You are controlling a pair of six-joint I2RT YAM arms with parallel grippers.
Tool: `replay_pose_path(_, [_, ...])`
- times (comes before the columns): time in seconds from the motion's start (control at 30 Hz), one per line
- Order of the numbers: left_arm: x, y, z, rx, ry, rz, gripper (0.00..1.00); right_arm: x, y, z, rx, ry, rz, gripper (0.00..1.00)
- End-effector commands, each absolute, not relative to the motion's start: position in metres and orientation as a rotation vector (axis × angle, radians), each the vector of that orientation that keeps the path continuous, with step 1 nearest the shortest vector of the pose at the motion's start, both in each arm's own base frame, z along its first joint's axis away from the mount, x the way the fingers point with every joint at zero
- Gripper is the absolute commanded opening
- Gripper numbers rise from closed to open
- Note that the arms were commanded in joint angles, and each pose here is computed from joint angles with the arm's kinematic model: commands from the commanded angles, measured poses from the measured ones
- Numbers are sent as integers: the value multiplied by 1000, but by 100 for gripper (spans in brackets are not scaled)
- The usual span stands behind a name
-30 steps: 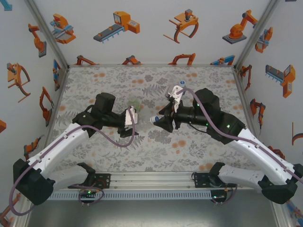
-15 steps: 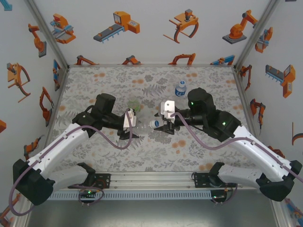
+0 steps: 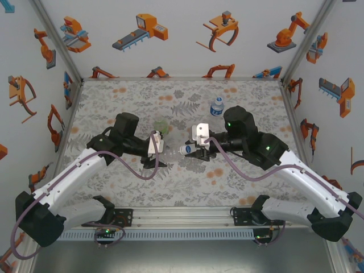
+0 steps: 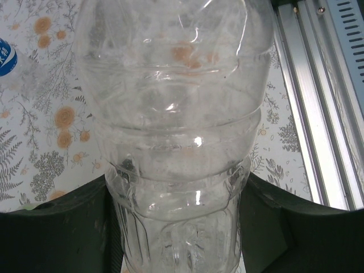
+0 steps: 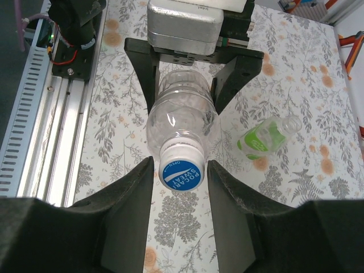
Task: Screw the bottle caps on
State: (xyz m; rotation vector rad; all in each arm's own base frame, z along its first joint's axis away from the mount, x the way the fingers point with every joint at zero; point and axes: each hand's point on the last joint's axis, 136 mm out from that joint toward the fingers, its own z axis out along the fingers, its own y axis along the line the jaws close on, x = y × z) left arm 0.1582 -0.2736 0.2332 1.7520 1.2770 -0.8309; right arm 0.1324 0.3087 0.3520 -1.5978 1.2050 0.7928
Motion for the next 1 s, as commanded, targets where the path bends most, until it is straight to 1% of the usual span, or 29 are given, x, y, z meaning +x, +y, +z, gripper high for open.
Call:
replay_pose_path(0.0, [149,-275,249,1763,1198,-861,0,133,309,348,-1612,1207,783,42])
replay_pose_path(0.43, [147,-275,251,1762,1189,-863,0,137,308,342,-1607,1239,769,40])
replay_pose_path(0.53, [148,-276,251,1763,1189,-862,0,139,309,343,-1581,1276,779,31])
replay_pose_path(0.67, [149,-276,251,1760,1200,-863,0,145,310,348,-1468,1398,849,20])
replay_pose_path(0.73, [151,-276,250,1758,1210,-853,0,150,310,351,-1368,1491,906,12])
replay_pose_path(0.83, [156,-276,249,1749,1242,-827,0,165,308,352,-1128,1664,986,0])
replay_pose_path(0.97, [173,-275,244,1712,1320,-749,0,192,298,337,-713,1929,1055,0])
